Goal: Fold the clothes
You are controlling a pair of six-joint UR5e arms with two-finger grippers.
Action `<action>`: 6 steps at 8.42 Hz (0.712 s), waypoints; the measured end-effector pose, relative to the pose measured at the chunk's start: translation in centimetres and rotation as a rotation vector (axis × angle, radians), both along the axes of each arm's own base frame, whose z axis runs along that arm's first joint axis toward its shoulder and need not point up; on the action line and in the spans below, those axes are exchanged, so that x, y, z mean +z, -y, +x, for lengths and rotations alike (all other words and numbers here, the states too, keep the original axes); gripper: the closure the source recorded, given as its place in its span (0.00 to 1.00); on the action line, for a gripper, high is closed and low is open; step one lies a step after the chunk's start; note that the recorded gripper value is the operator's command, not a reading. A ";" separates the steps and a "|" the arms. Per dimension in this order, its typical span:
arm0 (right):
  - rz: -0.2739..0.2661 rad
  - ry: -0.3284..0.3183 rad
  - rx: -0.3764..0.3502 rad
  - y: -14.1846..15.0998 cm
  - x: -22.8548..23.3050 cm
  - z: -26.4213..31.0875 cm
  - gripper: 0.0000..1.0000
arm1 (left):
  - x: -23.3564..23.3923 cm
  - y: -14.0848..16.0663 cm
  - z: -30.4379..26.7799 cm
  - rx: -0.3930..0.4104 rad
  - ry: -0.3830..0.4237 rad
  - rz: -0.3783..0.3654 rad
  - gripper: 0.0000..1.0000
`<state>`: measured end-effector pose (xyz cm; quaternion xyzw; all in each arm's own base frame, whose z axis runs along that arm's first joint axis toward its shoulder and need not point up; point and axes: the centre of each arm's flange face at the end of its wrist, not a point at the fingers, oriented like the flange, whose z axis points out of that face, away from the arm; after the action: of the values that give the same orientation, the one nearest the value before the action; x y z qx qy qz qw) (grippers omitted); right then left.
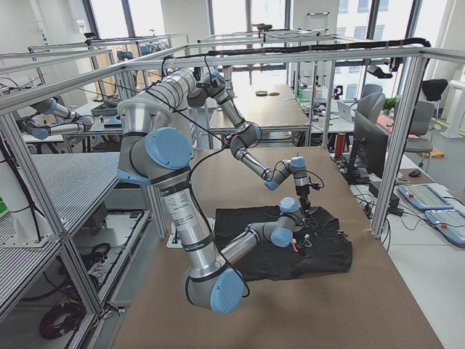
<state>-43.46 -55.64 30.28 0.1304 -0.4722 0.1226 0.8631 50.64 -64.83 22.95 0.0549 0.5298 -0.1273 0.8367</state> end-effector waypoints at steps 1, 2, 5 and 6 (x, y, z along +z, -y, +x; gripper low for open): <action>0.000 0.000 0.000 -0.2 0.2 0.2 0.05 | -0.7 0.3 0.1 -0.005 -0.003 -0.001 0.46; -0.001 -0.001 0.000 -0.4 0.4 0.4 0.05 | -1.0 0.5 0.2 -0.016 -0.001 0.002 0.00; -0.035 0.025 0.019 -1.1 0.1 0.4 0.05 | -0.7 0.2 0.2 -0.067 0.001 0.013 0.00; -0.053 0.047 0.023 -2.2 -0.4 0.5 0.05 | -0.7 -0.6 0.0 -0.089 -0.011 0.010 0.00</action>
<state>-42.97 -53.47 29.90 0.1101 -0.4873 0.1479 0.8536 50.60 -64.24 22.27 0.0819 0.5319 -0.1620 0.8271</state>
